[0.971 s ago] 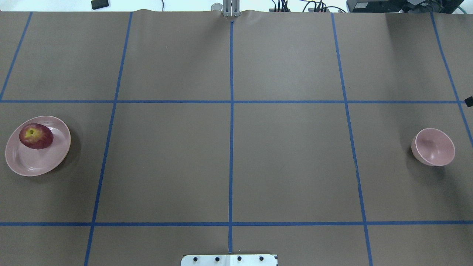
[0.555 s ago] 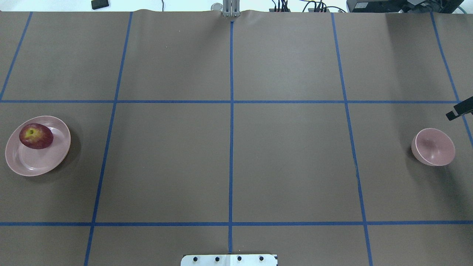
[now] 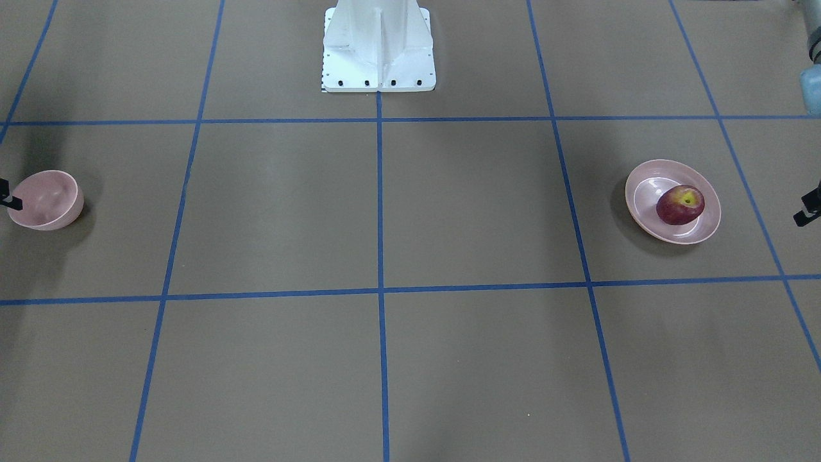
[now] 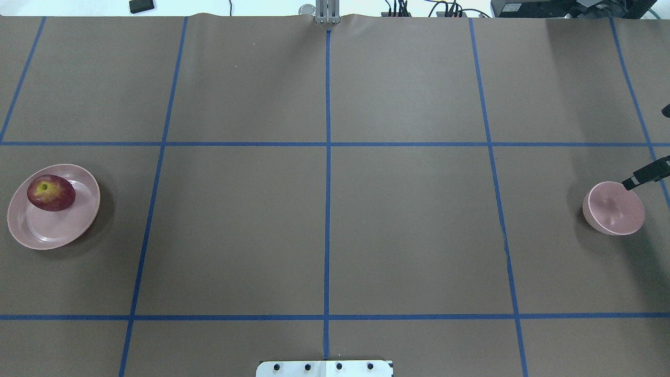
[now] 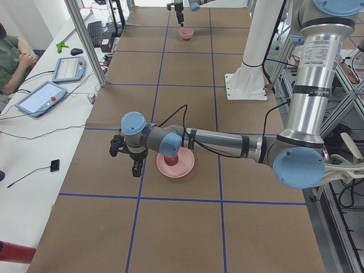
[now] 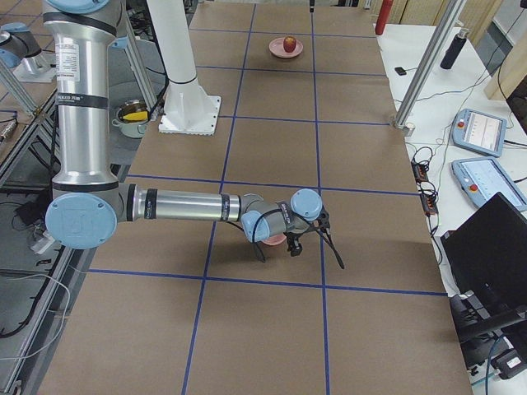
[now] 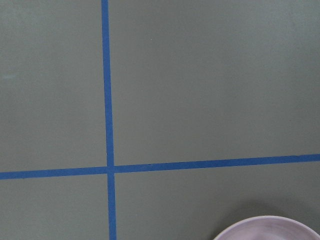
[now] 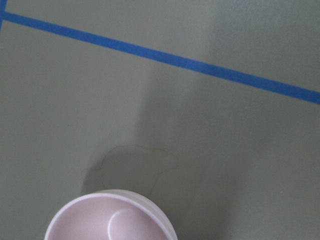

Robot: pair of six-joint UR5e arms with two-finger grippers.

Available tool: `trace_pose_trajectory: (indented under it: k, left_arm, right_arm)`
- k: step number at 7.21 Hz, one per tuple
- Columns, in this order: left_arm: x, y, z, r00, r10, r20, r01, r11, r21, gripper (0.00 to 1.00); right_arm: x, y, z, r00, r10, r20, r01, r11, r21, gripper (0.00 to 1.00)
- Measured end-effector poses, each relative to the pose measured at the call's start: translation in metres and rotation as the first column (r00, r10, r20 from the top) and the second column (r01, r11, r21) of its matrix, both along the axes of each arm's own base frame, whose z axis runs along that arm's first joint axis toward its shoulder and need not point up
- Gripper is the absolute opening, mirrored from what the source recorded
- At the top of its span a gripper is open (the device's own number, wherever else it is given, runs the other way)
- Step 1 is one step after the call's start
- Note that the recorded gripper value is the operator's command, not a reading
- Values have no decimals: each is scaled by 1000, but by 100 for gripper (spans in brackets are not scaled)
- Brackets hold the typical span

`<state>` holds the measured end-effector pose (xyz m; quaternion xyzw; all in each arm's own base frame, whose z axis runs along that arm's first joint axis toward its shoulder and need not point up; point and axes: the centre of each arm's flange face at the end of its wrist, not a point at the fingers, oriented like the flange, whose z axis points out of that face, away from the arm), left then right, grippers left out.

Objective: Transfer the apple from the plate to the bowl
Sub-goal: 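Lower the right gripper onto the rim of the pink bowl and grip it, then drag the pink bowl toward center with right gripper while left gripper descends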

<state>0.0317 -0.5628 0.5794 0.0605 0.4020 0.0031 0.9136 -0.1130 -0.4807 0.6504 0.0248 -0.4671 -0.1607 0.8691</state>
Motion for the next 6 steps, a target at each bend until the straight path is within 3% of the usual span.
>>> trace_pose_trajectory:
  k: [1, 2, 3, 6]
  left_arm:
    - [1, 0, -2, 1000, 2, -8, -2, 1000, 0, 99]
    - [3, 0, -4, 1000, 7, -25, -7, 1000, -1, 99]
    - [5, 0, -7, 999, 7, -42, -7, 1000, -5, 99]
    - [33, 1, -19, 996, -19, -84, 17, 1000, -19, 99]
  right_arm:
    - [-14, 4, 3, 1000, -31, 3, 31, 1000, -4, 100]
    - [-25, 8, 5, 999, -54, 2, 54, 998, -7, 66]
    - [-31, 10, 9, 998, -67, -1, 67, 998, -16, 1]
    - [-34, 14, 20, 997, -76, -1, 76, 997, -16, 0]
